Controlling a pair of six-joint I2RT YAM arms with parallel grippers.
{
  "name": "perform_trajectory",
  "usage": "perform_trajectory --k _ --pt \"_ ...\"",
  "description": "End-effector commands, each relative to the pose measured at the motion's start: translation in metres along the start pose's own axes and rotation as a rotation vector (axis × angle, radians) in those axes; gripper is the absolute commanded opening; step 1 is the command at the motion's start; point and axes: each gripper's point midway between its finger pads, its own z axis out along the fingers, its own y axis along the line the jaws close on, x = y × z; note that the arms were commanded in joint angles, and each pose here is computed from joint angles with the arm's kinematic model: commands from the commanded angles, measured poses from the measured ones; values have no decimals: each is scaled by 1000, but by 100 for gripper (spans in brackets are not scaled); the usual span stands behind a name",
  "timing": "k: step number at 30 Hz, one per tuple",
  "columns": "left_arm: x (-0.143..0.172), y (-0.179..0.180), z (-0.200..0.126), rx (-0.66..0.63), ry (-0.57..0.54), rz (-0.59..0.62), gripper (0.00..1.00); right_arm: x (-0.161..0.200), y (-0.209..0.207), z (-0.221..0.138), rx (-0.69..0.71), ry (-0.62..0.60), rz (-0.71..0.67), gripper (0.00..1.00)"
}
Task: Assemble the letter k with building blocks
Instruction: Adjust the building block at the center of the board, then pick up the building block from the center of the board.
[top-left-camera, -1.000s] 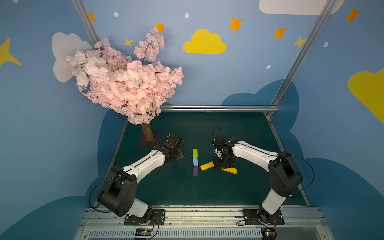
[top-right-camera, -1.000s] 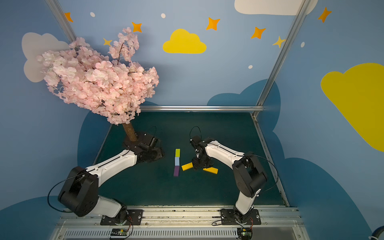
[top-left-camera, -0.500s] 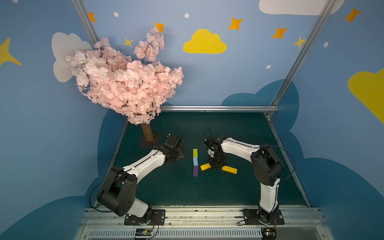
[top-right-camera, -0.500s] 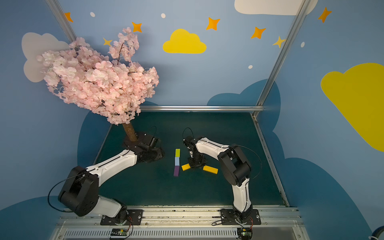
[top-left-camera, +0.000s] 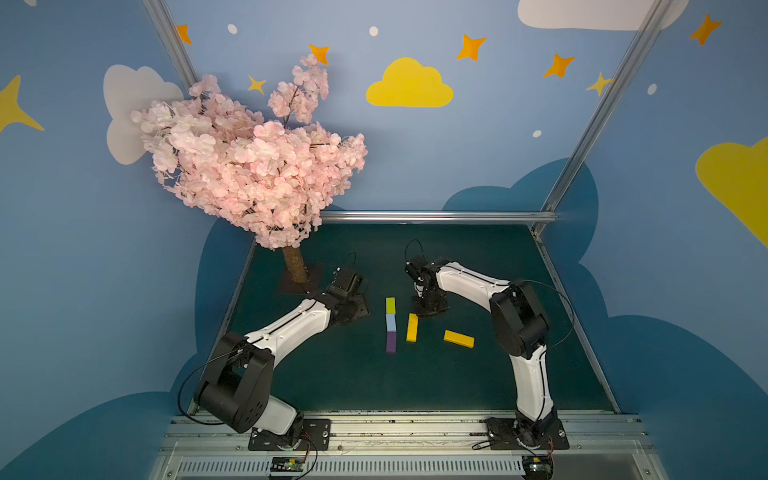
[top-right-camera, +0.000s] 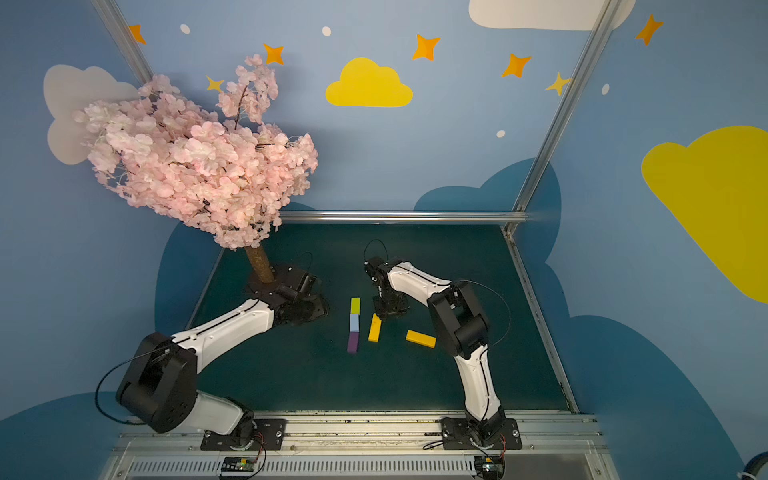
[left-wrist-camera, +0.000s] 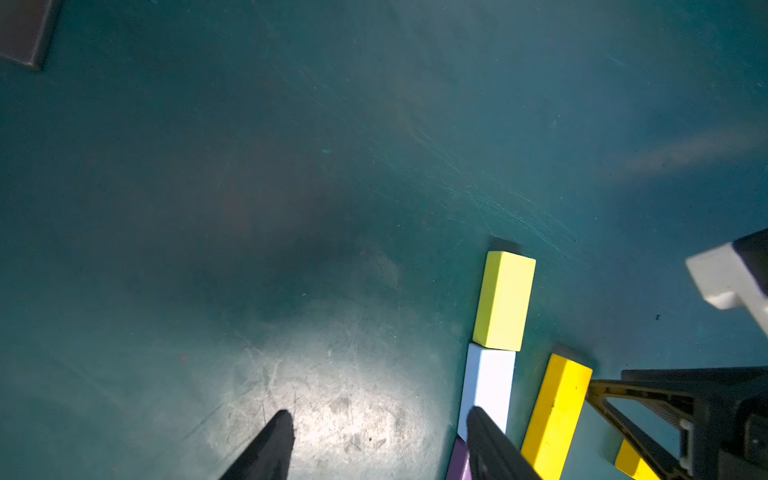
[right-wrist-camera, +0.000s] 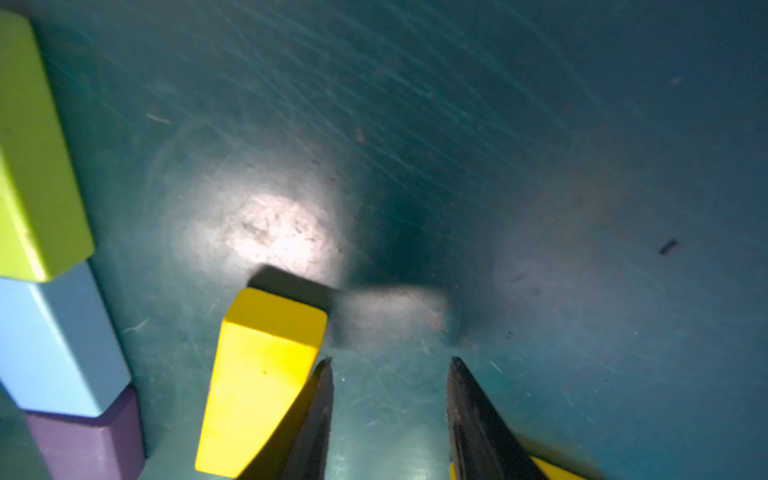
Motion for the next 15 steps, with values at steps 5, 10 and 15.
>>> perform_trajectory --k 5,10,15 --pt "0 3 -1 1 -5 -13 67 19 39 -24 -154 -18 24 46" --pt "0 1 -1 6 -1 -9 67 19 54 -17 -159 -9 25 48" --pt "1 3 -4 10 -7 -3 67 18 57 -5 -120 31 28 54"
